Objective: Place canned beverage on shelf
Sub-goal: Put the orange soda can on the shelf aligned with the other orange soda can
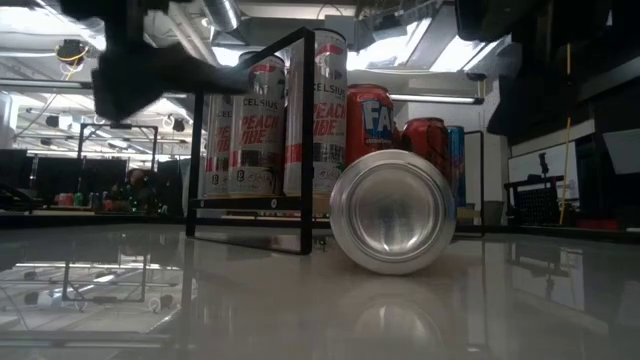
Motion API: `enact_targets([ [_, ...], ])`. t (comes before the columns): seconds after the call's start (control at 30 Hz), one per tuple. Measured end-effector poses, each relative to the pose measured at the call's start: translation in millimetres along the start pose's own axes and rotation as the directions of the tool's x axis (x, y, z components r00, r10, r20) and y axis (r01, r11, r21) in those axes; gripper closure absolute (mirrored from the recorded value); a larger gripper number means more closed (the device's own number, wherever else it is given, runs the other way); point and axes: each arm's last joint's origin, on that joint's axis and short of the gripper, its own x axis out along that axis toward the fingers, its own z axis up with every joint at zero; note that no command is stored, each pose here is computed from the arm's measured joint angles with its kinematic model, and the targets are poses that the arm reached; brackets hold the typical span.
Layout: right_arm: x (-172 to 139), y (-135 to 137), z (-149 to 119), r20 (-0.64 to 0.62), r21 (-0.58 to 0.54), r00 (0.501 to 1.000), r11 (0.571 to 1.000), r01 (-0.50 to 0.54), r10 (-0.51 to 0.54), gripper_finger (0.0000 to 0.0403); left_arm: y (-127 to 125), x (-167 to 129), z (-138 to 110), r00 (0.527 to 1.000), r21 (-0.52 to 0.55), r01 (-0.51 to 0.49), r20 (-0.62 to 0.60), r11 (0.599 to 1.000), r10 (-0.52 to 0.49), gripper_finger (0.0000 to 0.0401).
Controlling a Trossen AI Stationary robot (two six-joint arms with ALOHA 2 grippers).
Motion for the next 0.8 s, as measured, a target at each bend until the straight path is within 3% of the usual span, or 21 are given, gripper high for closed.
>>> enact_targets([
  [0.2,17,2,-7,-0.018,-0.004,1.0,1.0,0.009,-0.009,0.0026,11,27,-26,0.999,-0.081,0.036,0.013,0.996,-0.035,0.0096],
  [0.43,24,3,-5,-0.006,-0.001,1.0,1.0,-0.006,0.006,0.0027,16,58,-47,1.0,-0.112,-0.008,0.002,0.994,0.009,0.0096],
  [0.67,24,3,-5,-0.002,0.0,1.0,1.0,-0.013,0.013,0.0027,11,82,-39,0.999,-0.141,-0.013,0.035,0.99,0.018,0.0096],
  [0.8,24,4,-5,-0.008,0.0,1.0,1.0,-0.017,0.017,0.0027,0,90,-27,0.999,-0.098,0.02,0.04,0.995,-0.016,0.0096],
])
